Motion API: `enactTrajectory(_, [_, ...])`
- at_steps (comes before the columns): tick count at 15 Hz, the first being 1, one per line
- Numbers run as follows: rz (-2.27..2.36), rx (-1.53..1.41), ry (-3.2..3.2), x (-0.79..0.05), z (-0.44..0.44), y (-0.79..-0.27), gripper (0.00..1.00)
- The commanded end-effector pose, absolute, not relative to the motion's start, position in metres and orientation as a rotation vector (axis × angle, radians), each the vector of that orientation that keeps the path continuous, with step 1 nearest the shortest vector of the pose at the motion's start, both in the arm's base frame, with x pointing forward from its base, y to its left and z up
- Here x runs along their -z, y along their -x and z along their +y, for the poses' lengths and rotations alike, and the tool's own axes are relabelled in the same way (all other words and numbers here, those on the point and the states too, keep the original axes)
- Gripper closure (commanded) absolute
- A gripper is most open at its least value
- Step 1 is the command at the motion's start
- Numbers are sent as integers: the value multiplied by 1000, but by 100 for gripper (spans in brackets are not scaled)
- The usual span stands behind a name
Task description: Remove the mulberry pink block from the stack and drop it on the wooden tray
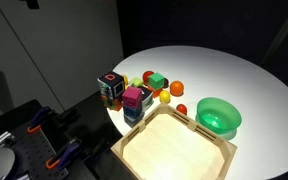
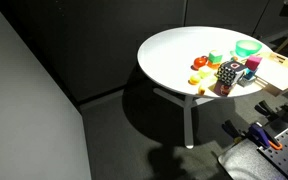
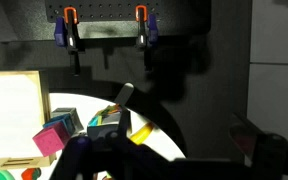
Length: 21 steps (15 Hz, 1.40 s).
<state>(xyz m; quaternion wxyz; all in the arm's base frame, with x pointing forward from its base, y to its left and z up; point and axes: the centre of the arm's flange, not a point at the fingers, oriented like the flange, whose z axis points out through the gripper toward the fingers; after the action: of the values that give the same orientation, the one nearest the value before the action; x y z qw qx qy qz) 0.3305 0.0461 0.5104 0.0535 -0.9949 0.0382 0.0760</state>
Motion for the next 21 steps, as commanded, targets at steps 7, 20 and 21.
enactTrajectory(7, [116, -229, 3023, -511, 46, -330, 0])
enactTrajectory(20, [230, 20, 3111, -526, 1, -387, 0])
enactTrajectory(21, [235, 32, 3124, -528, -7, -390, 0])
